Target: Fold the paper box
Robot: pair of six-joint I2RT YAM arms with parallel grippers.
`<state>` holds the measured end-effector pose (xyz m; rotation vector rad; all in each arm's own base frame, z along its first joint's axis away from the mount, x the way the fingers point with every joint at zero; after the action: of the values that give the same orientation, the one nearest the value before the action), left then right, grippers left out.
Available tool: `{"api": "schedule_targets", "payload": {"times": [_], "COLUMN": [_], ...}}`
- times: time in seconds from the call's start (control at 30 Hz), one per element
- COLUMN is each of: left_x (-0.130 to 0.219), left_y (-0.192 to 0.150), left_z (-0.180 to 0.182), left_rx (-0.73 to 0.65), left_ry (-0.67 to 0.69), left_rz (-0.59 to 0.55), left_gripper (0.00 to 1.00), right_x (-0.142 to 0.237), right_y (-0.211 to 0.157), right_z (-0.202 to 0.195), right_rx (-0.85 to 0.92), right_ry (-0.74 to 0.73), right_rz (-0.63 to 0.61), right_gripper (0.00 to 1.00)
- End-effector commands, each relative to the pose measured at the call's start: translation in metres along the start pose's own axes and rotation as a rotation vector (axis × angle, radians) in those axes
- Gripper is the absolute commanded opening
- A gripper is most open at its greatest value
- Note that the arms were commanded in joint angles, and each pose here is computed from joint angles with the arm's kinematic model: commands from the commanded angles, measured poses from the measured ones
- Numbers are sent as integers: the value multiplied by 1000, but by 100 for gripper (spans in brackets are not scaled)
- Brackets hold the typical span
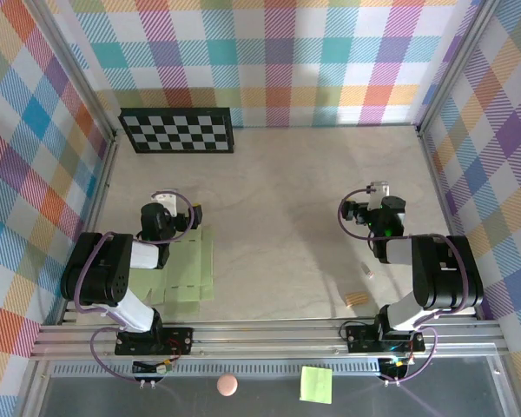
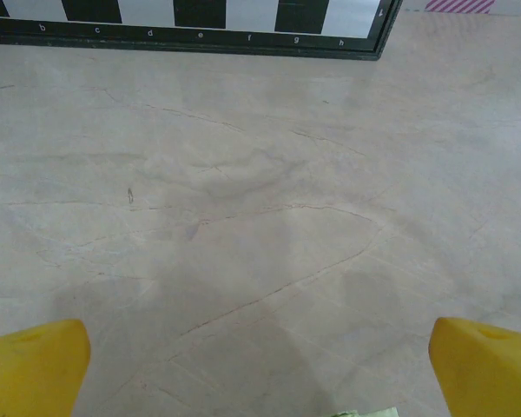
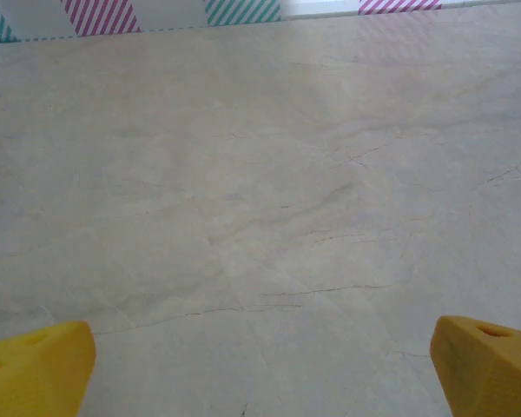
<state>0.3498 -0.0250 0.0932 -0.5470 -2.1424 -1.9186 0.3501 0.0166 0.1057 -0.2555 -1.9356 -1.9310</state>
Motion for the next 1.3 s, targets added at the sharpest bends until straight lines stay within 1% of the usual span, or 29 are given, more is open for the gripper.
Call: {"api": "schedule_targets", "payload": {"times": [0.0, 0.73, 0.9, 1.03, 1.1, 1.17, 1.27], "left_x": [2, 1, 0, 1, 2, 7, 15], "left_y": [7, 8, 9, 9, 9, 13, 24], "left_z": [-2, -1, 8, 7, 4, 3, 6], "left_rx": [-13, -9, 20, 18, 8, 6, 19], "left_ry": [-22, -20, 45, 42, 17, 15, 58], "left_rz": [-39, -40, -34, -39, -43, -61, -74], "left_gripper": [100, 100, 100, 100, 100, 100, 100], "right_x": [0, 0, 0, 1, 2, 5, 11], "right_y": [5, 5, 5, 5, 7, 11, 22], "right_z": [0, 1, 1, 0, 1, 0, 0], "right_rx": [-6, -6, -6, -5, -5, -7, -8], "right_ry": [5, 6, 4, 2, 0, -8, -9], "right_rz": [-31, -32, -31, -34, -38, -34, -25], "right_gripper": [99, 99, 99, 99, 99, 99, 99]}}
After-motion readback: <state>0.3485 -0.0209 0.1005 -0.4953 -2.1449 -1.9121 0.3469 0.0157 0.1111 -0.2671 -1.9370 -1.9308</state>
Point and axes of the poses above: each hand's point on the last joint's axis, 136 mm out from that joint toward the fingers, its own x axis back along the fingers, its own z axis along the line the jaws close on, y = z × x, the point moved 5 cm from there along x, back along the fingers, and after that the axes turned 2 degrees about x, right-handed, at the moved point
